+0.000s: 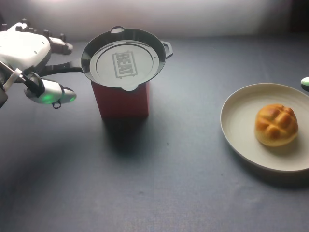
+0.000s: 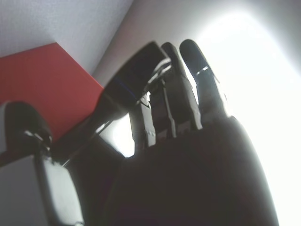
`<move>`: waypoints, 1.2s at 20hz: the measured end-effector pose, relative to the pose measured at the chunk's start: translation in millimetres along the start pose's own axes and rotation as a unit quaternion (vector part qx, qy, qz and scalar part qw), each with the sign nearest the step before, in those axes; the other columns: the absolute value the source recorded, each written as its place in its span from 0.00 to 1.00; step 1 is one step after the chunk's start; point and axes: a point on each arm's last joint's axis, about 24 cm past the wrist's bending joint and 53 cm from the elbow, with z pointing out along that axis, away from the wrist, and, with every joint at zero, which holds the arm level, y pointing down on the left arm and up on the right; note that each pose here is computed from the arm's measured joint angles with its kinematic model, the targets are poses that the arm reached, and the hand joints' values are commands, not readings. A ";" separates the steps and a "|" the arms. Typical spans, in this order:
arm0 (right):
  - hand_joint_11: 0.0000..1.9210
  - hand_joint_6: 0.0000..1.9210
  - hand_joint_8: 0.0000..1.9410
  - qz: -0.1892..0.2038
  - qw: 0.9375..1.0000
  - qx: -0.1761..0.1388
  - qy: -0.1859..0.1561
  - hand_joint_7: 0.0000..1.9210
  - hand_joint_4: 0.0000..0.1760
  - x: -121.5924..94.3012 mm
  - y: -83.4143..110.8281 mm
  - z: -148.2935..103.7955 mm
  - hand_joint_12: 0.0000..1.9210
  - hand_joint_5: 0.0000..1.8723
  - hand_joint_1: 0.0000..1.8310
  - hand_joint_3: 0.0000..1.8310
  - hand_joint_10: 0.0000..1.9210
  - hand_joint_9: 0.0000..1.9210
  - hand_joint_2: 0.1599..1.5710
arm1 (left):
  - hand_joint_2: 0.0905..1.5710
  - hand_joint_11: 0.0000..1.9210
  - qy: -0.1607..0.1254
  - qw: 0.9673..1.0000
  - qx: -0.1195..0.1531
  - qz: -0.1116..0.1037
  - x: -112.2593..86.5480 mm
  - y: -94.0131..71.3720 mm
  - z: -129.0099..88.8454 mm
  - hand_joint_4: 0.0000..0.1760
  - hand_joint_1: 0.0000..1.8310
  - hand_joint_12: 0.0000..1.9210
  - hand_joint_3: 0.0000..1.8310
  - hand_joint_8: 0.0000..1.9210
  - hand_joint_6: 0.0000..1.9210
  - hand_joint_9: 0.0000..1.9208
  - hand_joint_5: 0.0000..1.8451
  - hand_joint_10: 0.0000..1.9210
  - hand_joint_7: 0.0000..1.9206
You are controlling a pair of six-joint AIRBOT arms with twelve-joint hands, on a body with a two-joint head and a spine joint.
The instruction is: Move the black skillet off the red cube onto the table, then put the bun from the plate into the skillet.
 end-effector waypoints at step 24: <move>0.20 0.00 0.00 0.004 1.000 0.001 0.006 0.20 0.15 5.3 -1.0 0.2 0.04 0.19 0.25 0.00 0.00 0.19 0.82 | 0.76 0.86 -0.004 0.998 0.023 -0.053 11.2 -8.5 -5.1 0.00 0.87 1.00 0.00 1.00 1.00 0.86 0.69 1.00 0.78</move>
